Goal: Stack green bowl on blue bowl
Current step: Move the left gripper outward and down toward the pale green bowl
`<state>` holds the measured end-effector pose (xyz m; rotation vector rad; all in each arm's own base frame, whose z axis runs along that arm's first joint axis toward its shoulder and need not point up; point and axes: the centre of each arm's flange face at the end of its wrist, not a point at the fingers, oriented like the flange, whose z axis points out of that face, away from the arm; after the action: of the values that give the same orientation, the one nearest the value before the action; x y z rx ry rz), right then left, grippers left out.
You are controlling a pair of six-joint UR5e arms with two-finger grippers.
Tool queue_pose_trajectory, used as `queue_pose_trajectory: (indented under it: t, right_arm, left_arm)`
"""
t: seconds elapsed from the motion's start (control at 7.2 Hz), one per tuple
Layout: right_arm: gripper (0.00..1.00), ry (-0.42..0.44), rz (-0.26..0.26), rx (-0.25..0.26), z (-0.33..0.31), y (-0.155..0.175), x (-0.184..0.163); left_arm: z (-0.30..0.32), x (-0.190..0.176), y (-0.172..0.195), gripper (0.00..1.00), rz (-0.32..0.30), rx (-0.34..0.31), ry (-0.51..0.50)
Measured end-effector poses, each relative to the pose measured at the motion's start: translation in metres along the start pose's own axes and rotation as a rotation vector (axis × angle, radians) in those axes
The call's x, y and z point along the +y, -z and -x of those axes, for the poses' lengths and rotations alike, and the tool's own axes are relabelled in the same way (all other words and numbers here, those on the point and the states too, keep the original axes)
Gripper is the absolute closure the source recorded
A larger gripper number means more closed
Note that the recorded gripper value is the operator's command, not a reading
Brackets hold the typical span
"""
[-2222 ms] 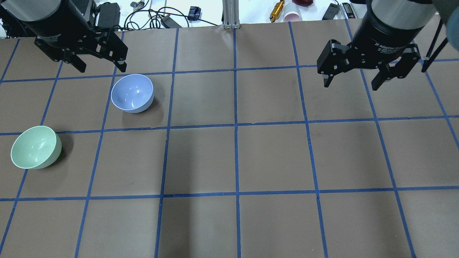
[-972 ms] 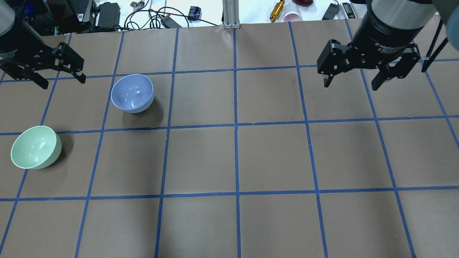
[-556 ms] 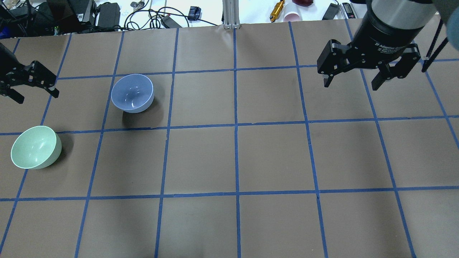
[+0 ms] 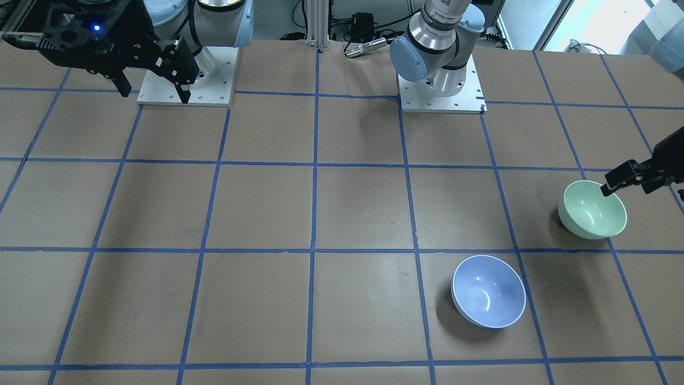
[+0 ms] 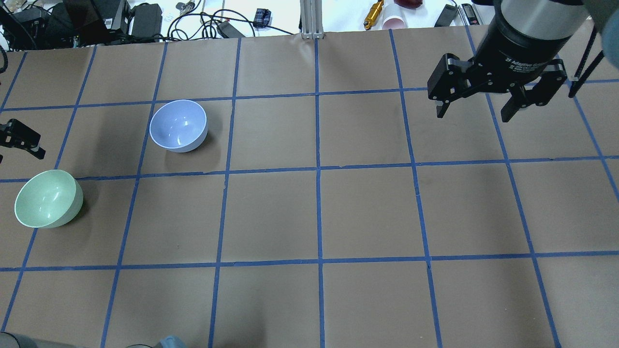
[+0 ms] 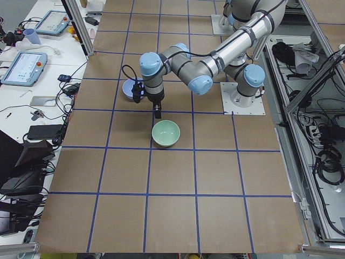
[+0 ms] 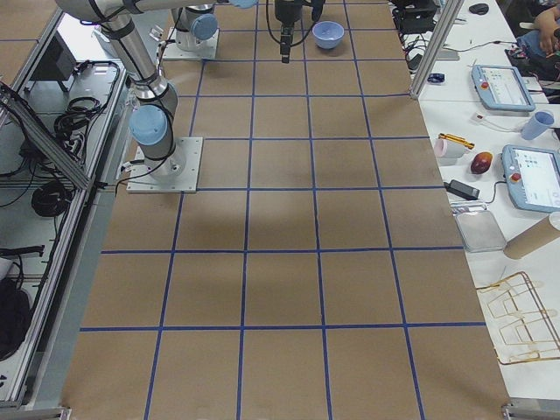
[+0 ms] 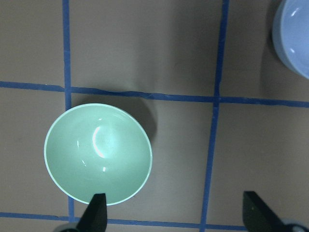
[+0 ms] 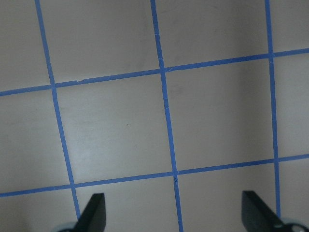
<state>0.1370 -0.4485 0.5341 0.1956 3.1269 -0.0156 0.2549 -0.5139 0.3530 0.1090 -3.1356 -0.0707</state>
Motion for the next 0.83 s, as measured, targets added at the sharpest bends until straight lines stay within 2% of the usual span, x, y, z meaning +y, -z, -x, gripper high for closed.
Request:
queue_pose_trajectory:
  t: [0.56,0.83]
  right_arm:
    - [0.0,0.0,0.0,0.0,0.0,0.0,0.0]
    - [0.0,0.0,0.001,0.0,0.0,0.0,0.0]
  left_arm:
    - [0.074,0.011,-0.092,0.0,-0.049,-0.033,-0.141]
    - [0.092,0.016,-0.118,0.0,-0.066,-0.001,-0.207]
